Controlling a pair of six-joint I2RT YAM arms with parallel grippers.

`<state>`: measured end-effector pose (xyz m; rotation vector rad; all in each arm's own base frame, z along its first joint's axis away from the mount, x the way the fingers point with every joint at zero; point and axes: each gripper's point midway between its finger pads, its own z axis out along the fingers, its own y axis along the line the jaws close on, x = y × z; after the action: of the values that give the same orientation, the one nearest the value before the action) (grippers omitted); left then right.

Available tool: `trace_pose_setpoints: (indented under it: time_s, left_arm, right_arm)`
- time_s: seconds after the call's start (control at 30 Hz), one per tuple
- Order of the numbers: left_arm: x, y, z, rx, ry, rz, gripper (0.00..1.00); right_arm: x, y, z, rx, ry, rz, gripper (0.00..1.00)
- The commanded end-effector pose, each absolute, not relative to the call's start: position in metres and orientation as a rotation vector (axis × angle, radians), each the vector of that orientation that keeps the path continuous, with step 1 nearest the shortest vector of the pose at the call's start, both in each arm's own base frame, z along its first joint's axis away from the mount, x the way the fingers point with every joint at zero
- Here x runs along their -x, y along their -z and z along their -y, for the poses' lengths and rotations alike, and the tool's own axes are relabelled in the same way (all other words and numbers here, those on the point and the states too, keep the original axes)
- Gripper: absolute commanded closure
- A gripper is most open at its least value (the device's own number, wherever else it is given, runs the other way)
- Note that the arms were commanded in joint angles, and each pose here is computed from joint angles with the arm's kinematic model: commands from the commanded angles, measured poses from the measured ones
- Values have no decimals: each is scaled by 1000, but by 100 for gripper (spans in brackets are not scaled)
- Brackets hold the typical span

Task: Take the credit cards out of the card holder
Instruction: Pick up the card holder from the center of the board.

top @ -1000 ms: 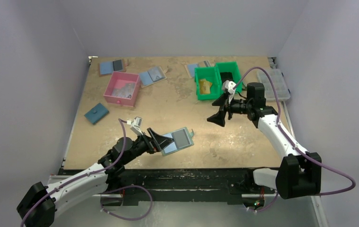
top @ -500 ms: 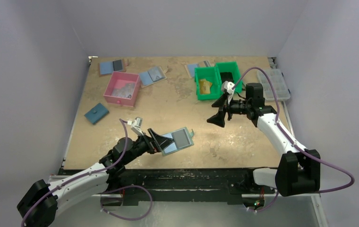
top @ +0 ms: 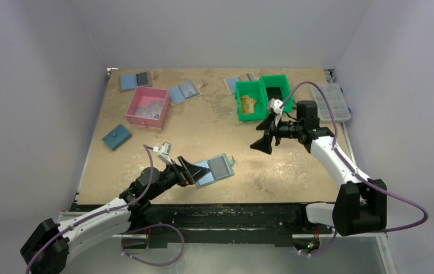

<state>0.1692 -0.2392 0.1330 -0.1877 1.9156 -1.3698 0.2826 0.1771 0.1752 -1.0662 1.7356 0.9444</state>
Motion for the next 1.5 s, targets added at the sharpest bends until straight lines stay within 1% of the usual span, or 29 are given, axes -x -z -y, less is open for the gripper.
trace_pose_setpoints:
  time_s: [0.0, 0.47, 0.8, 0.9, 1.0, 1.1, 1.27, 1.33, 1.47]
  left_arm:
    - [-170, -140, 243, 162, 1388, -1884, 4]
    - [-174, -143, 247, 159, 1379, -1892, 4]
    - [-177, -145, 253, 153, 1374, -1910, 6]
    - [-178, -139, 255, 142, 1337, -1950, 8]
    - [-184, -130, 254, 136, 1236, -2010, 9]
    - [-193, -117, 250, 155, 1107, -2078, 13]
    - [-203, -109, 253, 175, 1025, -2126, 28]
    - [-208, -101, 254, 189, 977, -2160, 31]
    - [-216, -87, 257, 203, 887, -2222, 34]
  right_arm:
    - [-291, -190, -179, 1092, -921, -1687, 1]
    - [-284, -181, -192, 1150, -930, -1699, 1]
    - [-278, -170, -204, 1244, -873, -1703, 1]
    - [-275, -162, -208, 1287, -850, -1711, 1]
    - [-270, -152, -214, 1358, -815, -1704, 1]
    - [-261, -146, -223, 1412, -835, -1690, 1]
    - [-256, -141, -239, 1430, -846, -1690, 1]
    - [-256, -136, -245, 1433, -835, -1703, 1]
    - [-256, -127, -256, 1443, -821, -1739, 1]
